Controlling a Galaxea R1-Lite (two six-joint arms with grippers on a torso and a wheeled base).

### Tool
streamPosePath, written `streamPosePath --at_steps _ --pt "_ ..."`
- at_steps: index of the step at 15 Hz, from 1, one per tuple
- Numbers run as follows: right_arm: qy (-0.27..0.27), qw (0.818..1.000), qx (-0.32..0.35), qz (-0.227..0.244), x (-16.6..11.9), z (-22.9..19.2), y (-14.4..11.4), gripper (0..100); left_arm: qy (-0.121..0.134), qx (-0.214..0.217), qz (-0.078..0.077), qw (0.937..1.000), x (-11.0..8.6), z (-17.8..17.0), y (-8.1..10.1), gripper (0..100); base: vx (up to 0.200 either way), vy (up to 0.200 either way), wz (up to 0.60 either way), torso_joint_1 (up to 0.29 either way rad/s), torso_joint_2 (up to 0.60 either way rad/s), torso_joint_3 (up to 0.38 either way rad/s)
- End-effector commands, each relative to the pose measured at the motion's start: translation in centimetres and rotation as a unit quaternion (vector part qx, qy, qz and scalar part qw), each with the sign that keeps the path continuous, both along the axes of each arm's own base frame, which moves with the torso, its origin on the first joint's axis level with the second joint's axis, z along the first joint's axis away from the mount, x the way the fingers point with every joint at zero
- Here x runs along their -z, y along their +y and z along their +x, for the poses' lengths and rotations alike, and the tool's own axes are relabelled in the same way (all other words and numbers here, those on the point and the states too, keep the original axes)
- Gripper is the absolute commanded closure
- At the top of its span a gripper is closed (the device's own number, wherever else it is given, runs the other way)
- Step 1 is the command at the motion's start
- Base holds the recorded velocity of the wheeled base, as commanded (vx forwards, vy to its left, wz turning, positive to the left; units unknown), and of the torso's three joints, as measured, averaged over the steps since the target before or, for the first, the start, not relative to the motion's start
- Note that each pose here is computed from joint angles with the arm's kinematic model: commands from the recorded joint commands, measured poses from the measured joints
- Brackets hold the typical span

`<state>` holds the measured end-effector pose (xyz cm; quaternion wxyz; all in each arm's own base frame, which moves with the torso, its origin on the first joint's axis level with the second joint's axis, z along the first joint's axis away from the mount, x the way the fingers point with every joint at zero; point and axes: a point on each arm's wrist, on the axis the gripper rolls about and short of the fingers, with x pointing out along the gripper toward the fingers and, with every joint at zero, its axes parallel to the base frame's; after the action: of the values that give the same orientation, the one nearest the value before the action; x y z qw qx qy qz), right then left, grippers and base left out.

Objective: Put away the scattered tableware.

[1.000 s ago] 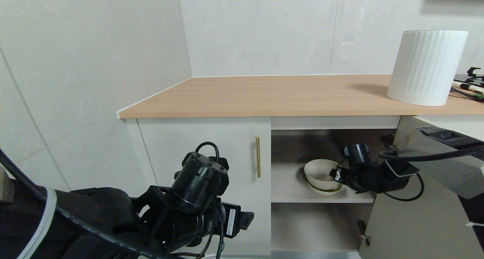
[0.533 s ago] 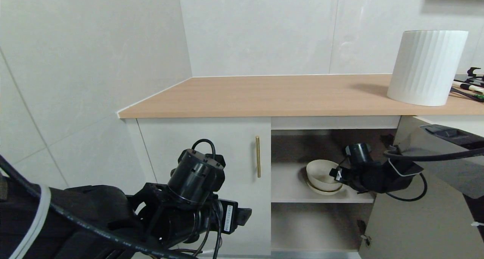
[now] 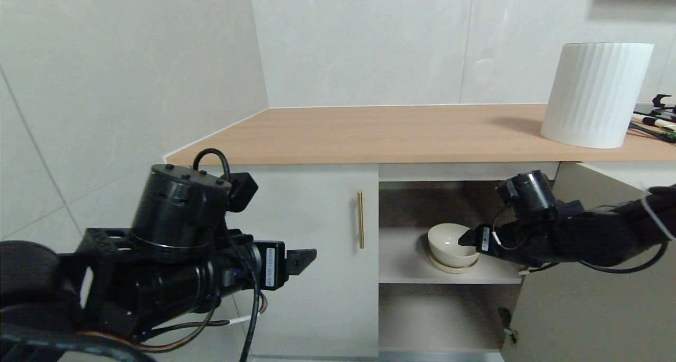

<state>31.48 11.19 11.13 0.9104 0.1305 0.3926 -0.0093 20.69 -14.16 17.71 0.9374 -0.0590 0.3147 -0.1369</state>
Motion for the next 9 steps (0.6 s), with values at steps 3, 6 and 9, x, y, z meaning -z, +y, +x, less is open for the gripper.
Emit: streamPosePath --at_steps 3,6,9 --pt "-0.032 0.995 -0.090 -0.004 -7.3 -10.7 -0.8 0 -0.030 -0.007 -0.034 0.9989 -3.5 -4.7 4.4 0 0.000 0.000 0.00 0.000 0.00 0.000" --pt "-0.052 0.993 -0.104 0.006 -8.0 -13.8 -1.9 0 -0.040 0.012 -0.070 0.9967 -4.6 -7.7 6.8 0 0.000 0.000 0.00 0.000 0.00 0.000" --pt "-0.062 0.992 -0.112 0.008 -8.2 -15.0 -2.2 0 -0.038 0.001 -0.072 0.9967 -4.3 -7.9 7.4 0 0.000 0.000 0.00 0.000 0.00 0.000"
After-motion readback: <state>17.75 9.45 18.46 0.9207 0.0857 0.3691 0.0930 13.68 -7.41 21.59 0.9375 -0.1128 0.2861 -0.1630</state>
